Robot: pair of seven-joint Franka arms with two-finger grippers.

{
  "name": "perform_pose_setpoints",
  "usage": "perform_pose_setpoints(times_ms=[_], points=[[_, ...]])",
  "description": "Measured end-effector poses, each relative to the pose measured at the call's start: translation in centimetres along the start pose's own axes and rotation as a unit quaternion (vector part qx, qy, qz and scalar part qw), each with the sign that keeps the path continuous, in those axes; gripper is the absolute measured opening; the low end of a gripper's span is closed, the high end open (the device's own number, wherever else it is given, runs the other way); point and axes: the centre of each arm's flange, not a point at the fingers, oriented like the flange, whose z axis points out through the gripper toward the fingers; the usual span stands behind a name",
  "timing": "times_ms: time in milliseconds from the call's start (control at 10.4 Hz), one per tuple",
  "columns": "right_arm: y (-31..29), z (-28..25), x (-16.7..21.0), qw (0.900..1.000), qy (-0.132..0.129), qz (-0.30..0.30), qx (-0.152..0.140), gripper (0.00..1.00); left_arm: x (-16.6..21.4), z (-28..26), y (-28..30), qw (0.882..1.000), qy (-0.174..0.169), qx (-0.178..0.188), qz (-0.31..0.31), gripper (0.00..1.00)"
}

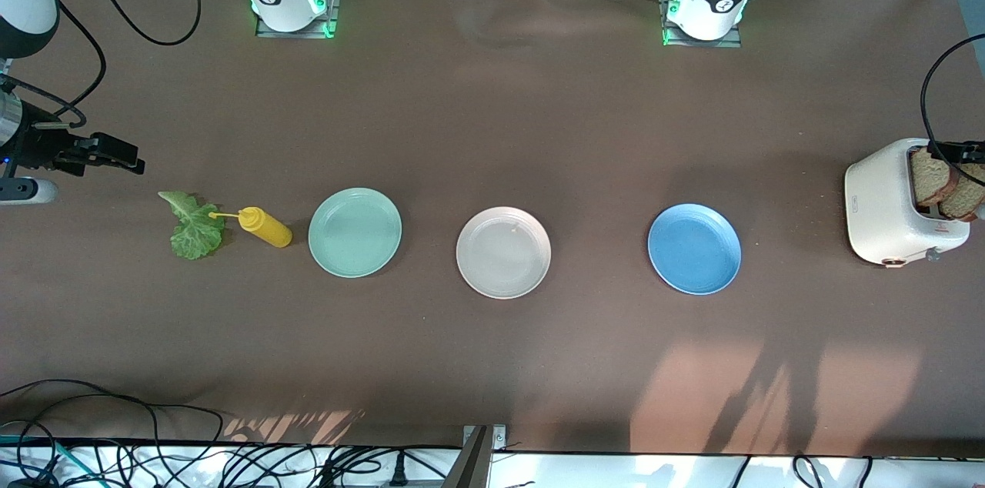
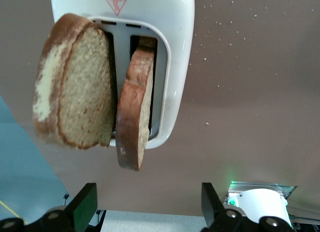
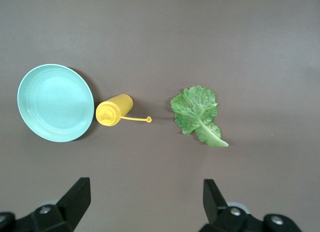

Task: Make sandwich on beige plate with both arms
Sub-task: 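Grasp the bread slice with the left gripper and pull it up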

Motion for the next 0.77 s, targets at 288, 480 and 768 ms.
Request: perform_pose_setpoints(times_ms=[288,480,768], points=[[0.0,0.0,0.0,1.000,0.000,0.000,0.000,1.00,2.1,1.6,-0.2,1.000,0.008,0.003,0.005,0.90],[0.0,0.0,0.0,1.000,0.000,0.000,0.000,1.00,2.7,2.3,-0.3,1.000,0.007,0.002,0.006,0.86],[0.0,0.0,0.0,1.000,0.000,0.000,0.000,1.00,3.0,2.6,-0.3,1.000,0.004,0.002,0.007,0.50]])
